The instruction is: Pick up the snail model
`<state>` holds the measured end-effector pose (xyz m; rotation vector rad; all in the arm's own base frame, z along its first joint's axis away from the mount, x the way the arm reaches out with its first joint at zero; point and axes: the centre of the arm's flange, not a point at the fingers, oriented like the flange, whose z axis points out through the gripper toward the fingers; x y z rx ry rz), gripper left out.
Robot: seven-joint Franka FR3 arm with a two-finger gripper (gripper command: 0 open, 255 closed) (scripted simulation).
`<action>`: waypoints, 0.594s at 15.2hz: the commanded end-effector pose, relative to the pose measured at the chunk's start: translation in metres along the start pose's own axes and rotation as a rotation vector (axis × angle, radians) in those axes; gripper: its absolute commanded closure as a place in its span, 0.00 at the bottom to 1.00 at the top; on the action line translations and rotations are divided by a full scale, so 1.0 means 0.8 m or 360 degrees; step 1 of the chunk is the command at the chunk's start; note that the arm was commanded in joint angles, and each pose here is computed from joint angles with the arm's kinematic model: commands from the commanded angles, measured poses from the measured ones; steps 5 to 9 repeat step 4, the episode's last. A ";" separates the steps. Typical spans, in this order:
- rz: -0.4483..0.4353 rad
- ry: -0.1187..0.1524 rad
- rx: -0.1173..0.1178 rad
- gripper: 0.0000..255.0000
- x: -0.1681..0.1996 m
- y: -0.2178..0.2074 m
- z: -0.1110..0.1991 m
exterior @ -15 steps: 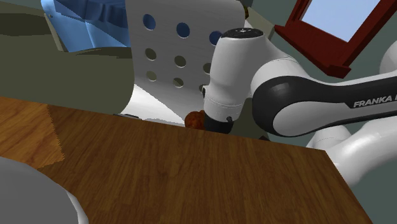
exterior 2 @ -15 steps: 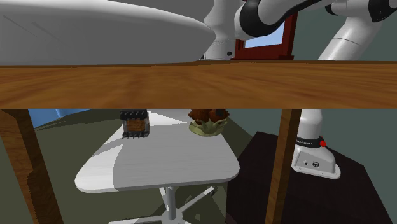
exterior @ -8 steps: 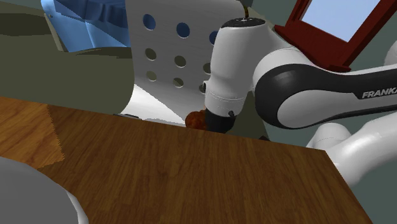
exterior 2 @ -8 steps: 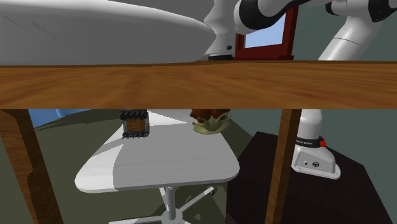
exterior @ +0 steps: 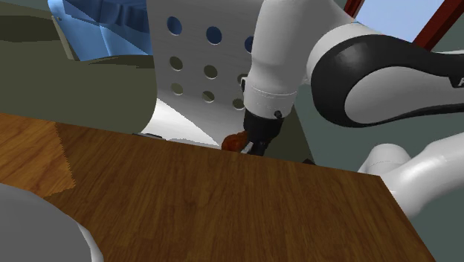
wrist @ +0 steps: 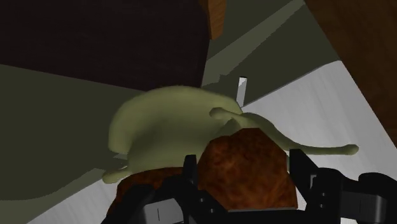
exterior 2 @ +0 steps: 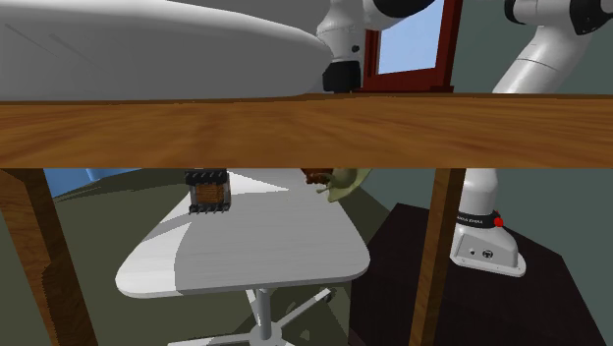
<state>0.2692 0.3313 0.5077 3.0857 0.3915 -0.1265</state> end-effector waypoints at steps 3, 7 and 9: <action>-0.0012 0.0016 0.0014 1.00 -0.005 -0.004 -0.026; -0.0012 0.0016 0.0014 1.00 -0.005 -0.004 -0.026; -0.0012 0.0016 0.0014 1.00 -0.005 -0.004 -0.026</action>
